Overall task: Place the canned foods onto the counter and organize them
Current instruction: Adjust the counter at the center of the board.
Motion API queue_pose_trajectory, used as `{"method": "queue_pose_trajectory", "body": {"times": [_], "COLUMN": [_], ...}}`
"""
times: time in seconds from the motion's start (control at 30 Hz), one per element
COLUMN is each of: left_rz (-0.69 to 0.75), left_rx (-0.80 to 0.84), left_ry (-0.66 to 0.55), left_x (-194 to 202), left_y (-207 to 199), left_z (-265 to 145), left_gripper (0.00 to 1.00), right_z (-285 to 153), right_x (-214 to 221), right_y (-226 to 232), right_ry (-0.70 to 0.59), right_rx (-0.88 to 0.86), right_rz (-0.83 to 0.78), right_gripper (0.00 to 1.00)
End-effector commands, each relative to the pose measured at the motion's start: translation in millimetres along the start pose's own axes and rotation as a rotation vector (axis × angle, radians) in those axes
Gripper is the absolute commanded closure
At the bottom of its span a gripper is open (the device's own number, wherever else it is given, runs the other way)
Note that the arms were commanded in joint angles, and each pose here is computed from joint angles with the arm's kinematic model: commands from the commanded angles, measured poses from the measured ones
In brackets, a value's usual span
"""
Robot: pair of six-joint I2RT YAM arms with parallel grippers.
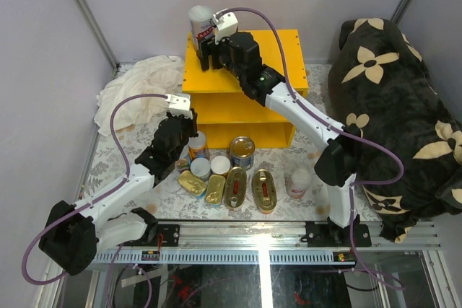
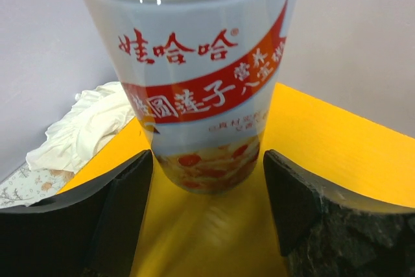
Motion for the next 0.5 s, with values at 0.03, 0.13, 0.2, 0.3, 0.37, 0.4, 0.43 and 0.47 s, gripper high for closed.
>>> {"method": "queue_pose_trajectory", "body": {"times": [0.03,0.13,0.2,0.3,0.37,0.4,0.43,0.47], "left_rz": [-0.053,-0.051,-0.051,-0.051,-0.051,-0.050,-0.050,-0.050], "left_rx": [0.223,0.221,0.221,0.219,0.214,0.215,0.214,0.213], "left_ry": [-0.045,-0.045,-0.043,-0.042,-0.042,-0.039,-0.039,-0.038], "left_x": [-13,-13,-12,-11,-10,-10,-10,-9], "left_y": [-45,-44,-44,-44,-43,-44,-44,-43], "left_z": [-5,-5,-5,-5,-4,-4,-4,-4], "left_gripper": [1.00,1.00,1.00,1.00,1.00,1.00,1.00,1.00], "right_z": [14,21,25,30,33,35,36,37], "right_x": [-1,0,-2,-1,-1,0,0,1], "right_y": [3,3,3,3,3,3,3,2], "right_ry": [-0.016,-0.021,-0.026,-0.024,-0.029,-0.030,-0.031,-0.031], "right_rx": [0.017,0.019,0.021,0.024,0.024,0.026,0.028,0.030], "right_rz": [0.001,-0.003,-0.006,-0.016,-0.017,-0.016,-0.016,-0.016], "right_gripper": [0.26,0.26,0.27,0.28,0.29,0.30,0.31,0.31]}}
Point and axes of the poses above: each gripper's point midway between its finger pads, its own z axis out along the fingers, its own y axis along the line the jaws close on, x = y × z, the point moved 2 cm from there along -z, back along the fingers, and after that the axes turned 10 degrees about z, right-handed, at the moved point
